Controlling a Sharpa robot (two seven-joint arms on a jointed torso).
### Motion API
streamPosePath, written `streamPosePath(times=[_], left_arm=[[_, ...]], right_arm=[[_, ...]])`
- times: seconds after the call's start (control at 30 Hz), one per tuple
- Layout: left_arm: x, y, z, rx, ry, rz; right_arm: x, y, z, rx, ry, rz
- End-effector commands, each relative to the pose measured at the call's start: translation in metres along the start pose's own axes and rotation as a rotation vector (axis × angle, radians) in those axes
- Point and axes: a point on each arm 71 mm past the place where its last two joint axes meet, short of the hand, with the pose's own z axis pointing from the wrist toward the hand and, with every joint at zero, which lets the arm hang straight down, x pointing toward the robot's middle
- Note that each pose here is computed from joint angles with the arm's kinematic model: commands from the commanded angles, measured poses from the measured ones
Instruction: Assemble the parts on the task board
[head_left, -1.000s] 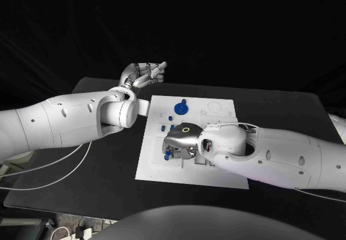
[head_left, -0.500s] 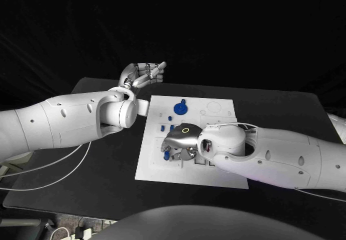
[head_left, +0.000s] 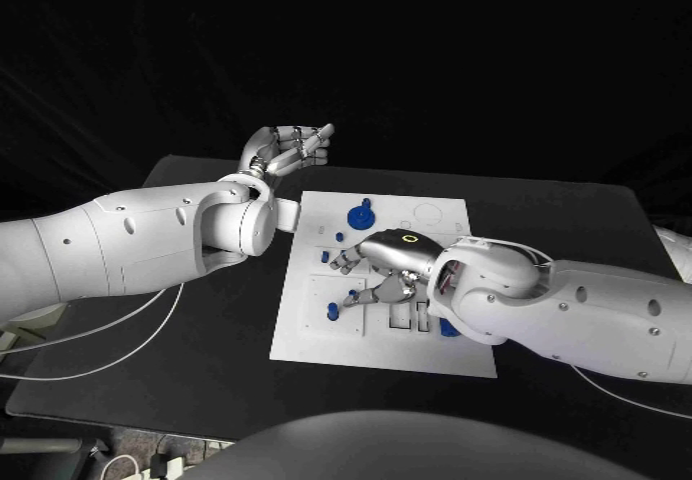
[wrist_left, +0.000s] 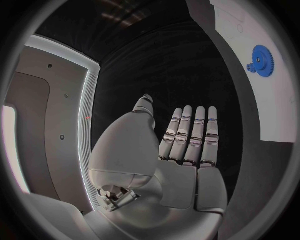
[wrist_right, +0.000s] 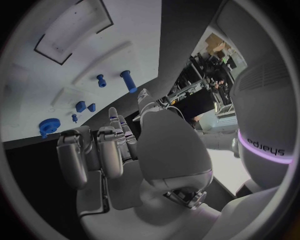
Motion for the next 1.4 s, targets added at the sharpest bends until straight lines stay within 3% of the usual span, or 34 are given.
streamPosePath(times=[0.03,0.23,0.4,0.8,1.07,1.4], left_arm=[[0.0024,-0.0019,0.0001,0.017,0.019,-0.006],[0.0043,-0.0018,0.0009,0.019,0.024,-0.004],[0.0082,-0.0017,0.0021,0.02,0.031,-0.004],[0.021,-0.0003,0.0029,0.018,0.061,-0.015],[0.022,-0.0002,0.0025,0.017,0.064,-0.014],[0.0215,0.0,0.0026,0.016,0.067,-0.015]], right_arm=[[-0.021,-0.013,-0.013,0.094,-0.132,0.346],[-0.052,-0.038,-0.055,0.245,-0.136,0.561],[-0.065,-0.051,-0.091,0.368,-0.082,0.62],[-0.047,-0.078,-0.147,0.658,0.094,0.67],[-0.034,-0.087,-0.163,0.79,0.128,0.662],[-0.018,-0.084,-0.156,0.842,0.177,0.528]])
